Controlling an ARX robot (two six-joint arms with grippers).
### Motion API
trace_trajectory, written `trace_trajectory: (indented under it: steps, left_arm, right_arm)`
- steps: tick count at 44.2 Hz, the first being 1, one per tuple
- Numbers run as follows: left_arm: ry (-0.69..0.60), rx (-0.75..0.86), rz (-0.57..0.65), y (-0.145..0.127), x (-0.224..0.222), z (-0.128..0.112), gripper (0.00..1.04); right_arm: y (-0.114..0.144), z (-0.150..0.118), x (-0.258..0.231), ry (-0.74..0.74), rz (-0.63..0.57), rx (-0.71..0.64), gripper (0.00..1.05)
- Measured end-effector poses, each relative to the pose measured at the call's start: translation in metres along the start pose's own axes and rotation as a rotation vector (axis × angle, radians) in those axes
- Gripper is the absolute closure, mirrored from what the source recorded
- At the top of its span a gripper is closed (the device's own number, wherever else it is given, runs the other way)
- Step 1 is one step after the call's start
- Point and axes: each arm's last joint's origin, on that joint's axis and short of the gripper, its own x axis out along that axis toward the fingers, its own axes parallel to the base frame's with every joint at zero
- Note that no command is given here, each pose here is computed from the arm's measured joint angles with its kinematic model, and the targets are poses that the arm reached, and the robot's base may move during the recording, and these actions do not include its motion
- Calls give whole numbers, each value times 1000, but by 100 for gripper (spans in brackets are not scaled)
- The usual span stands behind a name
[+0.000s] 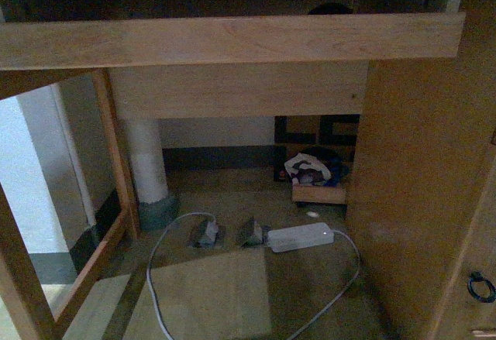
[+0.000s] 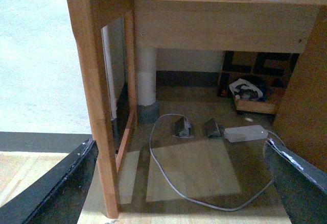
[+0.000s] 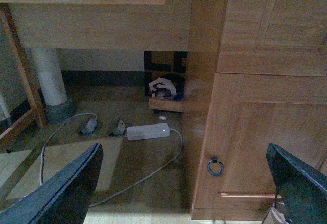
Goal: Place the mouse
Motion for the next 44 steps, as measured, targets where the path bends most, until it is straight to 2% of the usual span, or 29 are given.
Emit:
trace_trajectory:
  steps: [44]
  left_arm:
    - [-5,-3,0,0,0,0,7]
  right_arm:
    - [0,0,0,-3,0,0,7]
